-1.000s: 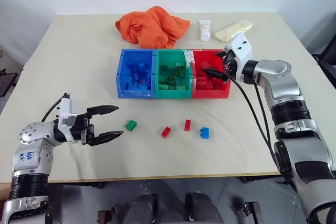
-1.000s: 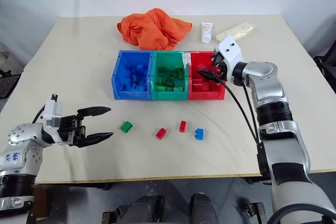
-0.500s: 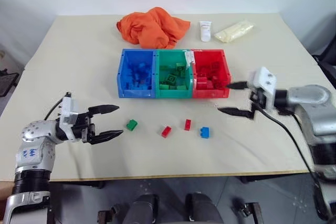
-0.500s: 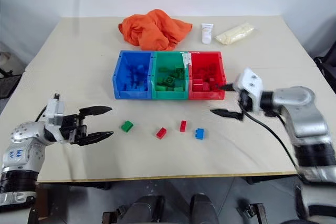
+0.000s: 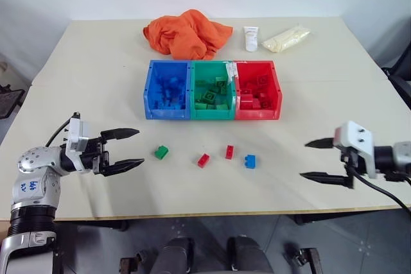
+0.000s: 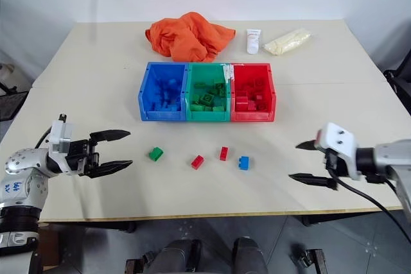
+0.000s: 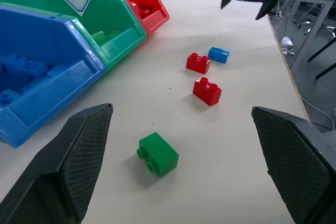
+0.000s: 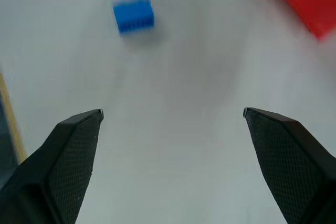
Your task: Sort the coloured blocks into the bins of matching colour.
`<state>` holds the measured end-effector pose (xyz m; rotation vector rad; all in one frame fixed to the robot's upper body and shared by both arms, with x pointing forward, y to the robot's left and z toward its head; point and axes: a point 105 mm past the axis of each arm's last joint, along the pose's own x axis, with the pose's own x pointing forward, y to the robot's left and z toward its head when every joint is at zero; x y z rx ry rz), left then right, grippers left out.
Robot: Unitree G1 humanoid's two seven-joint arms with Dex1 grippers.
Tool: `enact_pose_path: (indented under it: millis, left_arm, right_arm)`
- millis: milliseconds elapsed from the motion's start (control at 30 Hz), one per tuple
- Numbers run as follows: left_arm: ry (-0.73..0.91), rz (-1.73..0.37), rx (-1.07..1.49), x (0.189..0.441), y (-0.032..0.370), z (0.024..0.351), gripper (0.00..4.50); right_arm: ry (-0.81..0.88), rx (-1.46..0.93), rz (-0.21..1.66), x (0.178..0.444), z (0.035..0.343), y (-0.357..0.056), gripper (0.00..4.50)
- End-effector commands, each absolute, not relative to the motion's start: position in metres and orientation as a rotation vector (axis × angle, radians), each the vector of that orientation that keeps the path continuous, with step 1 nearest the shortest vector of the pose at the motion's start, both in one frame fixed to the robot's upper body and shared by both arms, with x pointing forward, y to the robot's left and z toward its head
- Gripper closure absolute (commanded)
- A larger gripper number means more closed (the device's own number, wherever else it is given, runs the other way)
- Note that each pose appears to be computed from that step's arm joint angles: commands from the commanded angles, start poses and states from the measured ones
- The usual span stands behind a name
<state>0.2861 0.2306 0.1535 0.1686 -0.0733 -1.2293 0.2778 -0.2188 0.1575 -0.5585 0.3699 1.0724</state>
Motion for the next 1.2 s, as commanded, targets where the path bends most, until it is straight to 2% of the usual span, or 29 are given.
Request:
enact_pose_path:
  millis: [33,133,267,600,700,933,967,1067,1200]
  left_arm:
    - [-0.111,-1.227,0.193,0.285,0.228,0.161,0.0]
    - [-0.12,-1.234,0.186,0.279,0.223,0.16,0.0]
    - [-0.126,-1.216,0.185,0.274,0.223,0.162,0.0]
    - [-0.123,-1.169,0.185,0.263,0.229,0.161,0.0]
    - [-0.125,-1.164,0.184,0.263,0.228,0.161,0.0]
    - [-0.135,-1.166,0.184,0.267,0.226,0.162,0.0]
    - [-0.138,-1.167,0.185,0.268,0.226,0.163,0.0]
    - [-0.144,-1.173,0.188,0.27,0.225,0.164,0.0]
    - [-0.155,-1.174,0.188,0.271,0.223,0.164,0.0]
  right_arm:
    - [0.34,-0.535,1.145,0.285,0.148,-0.186,0.02]
    - [0.293,-0.507,1.193,0.302,0.138,-0.153,0.02]
    - [0.291,-0.519,1.221,0.313,0.13,-0.137,0.02]
    - [0.35,-0.551,1.268,0.306,0.106,-0.138,0.02]
    - [0.35,-0.543,1.269,0.304,0.103,-0.14,0.56]
    - [0.311,-0.527,1.236,0.307,0.106,-0.14,2.91]
    - [0.292,-0.524,1.23,0.308,0.111,-0.139,3.06]
    - [0.253,-0.524,1.217,0.31,0.123,-0.139,3.03]
    - [0.129,-0.513,1.168,0.316,0.163,-0.138,3.03]
